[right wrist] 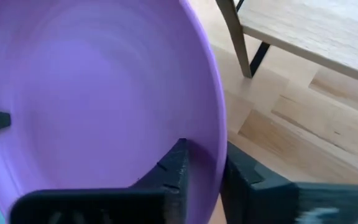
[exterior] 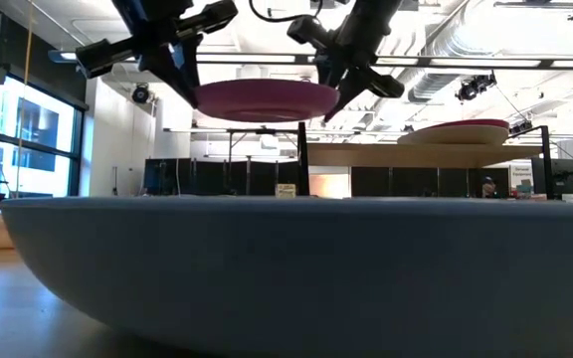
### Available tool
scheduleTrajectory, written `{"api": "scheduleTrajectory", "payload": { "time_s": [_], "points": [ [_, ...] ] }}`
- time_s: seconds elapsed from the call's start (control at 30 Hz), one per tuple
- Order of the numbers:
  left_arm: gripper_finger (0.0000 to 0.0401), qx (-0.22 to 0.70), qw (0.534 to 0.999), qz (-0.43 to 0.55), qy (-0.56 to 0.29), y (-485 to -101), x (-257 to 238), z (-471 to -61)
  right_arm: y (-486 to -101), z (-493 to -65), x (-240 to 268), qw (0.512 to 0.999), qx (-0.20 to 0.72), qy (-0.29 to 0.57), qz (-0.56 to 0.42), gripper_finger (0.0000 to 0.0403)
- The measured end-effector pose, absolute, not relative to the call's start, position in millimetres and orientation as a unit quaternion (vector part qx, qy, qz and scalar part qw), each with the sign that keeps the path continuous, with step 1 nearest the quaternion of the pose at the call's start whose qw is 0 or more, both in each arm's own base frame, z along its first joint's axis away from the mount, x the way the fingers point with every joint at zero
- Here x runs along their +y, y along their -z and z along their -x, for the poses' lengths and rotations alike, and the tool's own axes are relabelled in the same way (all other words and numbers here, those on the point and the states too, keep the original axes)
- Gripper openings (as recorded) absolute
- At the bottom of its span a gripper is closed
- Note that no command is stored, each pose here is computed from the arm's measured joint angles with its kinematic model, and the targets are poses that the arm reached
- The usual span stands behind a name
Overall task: Place and stack plates onto a shelf
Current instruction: Stack the violet plate on top of the pink plate on the shelf
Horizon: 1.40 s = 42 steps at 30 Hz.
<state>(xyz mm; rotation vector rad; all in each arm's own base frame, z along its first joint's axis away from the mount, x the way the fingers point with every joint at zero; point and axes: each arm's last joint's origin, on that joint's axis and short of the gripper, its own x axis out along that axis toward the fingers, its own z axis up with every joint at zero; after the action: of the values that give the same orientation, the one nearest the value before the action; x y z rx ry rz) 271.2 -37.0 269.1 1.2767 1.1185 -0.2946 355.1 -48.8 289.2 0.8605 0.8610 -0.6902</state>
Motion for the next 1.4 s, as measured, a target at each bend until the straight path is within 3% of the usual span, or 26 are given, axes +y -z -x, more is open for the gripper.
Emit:
{"api": "scheduleTrajectory", "payload": {
  "time_s": [0.1, 0.63, 1.03, 1.13, 1.4],
  "points": [
    [0.0001, 0.496, 0.648, -0.562, 0.134, -269, -37, -270, -291, -356, -48, 0.767, 0.393, 0.319, -0.394, 0.0009],
    [0.0020, 0.497, 0.690, -0.518, 0.093, -269, -37, -272, -309, -354, -48, 0.764, 0.388, 0.332, -0.394, 0.0001],
    [0.0096, 0.502, 0.727, -0.464, 0.067, -270, -37, -272, -308, -352, -48, 0.751, 0.384, 0.354, -0.404, 0.0000],
    [0.0114, 0.508, 0.723, -0.468, 0.025, -271, -35, -272, -306, -349, -48, 0.743, 0.398, 0.362, -0.398, 0.0001],
    [0.0120, 0.511, 0.704, -0.491, -0.052, -278, -30, -267, -310, -340, -56, 0.736, 0.409, 0.366, -0.396, 0.0001]
  ]
}}
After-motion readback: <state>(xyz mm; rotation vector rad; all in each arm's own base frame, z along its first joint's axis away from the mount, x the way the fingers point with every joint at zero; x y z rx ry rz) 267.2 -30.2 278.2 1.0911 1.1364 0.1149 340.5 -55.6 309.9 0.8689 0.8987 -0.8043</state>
